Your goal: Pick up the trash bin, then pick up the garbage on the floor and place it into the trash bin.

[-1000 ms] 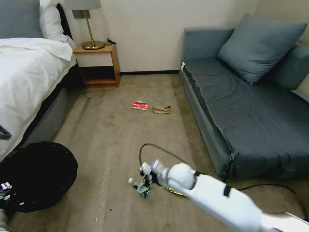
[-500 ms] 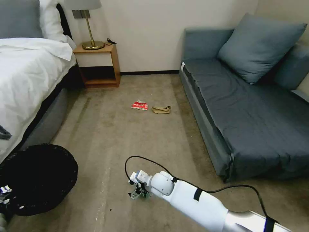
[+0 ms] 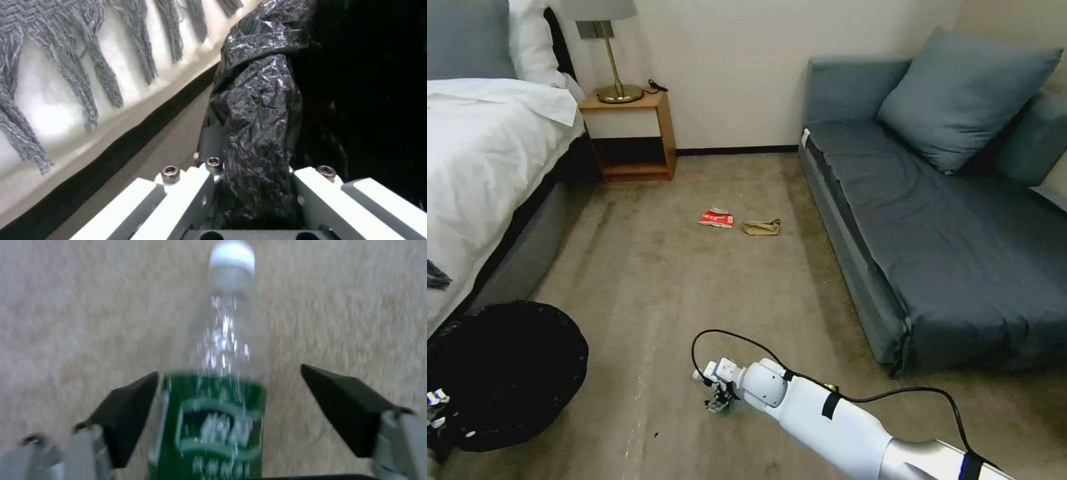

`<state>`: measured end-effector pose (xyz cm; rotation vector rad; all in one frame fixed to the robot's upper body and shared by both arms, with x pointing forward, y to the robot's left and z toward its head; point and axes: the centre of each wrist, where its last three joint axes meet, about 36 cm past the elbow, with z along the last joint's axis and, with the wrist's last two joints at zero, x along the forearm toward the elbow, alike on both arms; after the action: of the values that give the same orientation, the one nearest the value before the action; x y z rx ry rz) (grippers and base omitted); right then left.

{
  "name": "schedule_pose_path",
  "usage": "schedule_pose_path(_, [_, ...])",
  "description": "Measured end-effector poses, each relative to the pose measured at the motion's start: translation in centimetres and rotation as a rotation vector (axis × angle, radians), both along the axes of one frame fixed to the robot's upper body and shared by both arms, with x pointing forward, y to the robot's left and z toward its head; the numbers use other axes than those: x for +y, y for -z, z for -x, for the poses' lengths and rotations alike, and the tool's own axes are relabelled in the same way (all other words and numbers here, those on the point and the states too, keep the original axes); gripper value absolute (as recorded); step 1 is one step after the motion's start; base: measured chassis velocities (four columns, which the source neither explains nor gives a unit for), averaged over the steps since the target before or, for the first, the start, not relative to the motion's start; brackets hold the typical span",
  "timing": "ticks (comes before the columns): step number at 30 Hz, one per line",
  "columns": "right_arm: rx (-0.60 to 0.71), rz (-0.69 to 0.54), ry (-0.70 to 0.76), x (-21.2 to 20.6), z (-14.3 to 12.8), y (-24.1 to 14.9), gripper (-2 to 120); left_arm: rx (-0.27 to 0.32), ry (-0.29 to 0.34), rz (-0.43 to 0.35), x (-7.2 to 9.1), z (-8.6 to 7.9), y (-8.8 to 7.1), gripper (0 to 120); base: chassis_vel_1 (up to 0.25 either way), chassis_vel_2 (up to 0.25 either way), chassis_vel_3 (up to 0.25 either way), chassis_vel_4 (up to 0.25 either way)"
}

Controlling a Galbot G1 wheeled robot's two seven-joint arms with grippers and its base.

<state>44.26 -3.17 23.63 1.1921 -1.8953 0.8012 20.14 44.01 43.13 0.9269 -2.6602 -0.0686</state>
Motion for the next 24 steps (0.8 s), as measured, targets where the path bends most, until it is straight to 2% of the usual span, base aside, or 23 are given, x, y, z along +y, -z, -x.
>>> schedule_pose_path(6, [0.014,0.01,-0.001,-1.4,0.1,0.6,60,-0.002,0.006,-0.003,-0.1,0.0,-0.2,4,0.0,0.0,0.0,0.0])
schedule_pose_path(7, [0.014,0.01,-0.001,-1.4,0.1,0.6,60,-0.002,0.006,-0.003,-0.1,0.0,-0.2,4,0.0,0.0,0.0,0.0])
schedule_pose_path(14, [0.018,-0.005,-0.01,-1.4,0.4,0.5,34,-0.004,0.008,-0.002,-0.3,0.0,-0.3,4,0.0,0.0,0.0,0.0])
schedule_pose_path(20, [0.007,-0.038,0.007,-1.7,0.0,-0.5,22,0.0,0.007,0.001,-0.3,0.2,-0.2,4,0.0,0.0,0.0,0.0])
schedule_pose_path(24, [-0.009,-0.101,0.035,-1.9,-0.7,-2.6,22,-0.001,0.008,0.001,-0.4,0.3,-0.1,4,0.0,0.0,0.0,0.0])
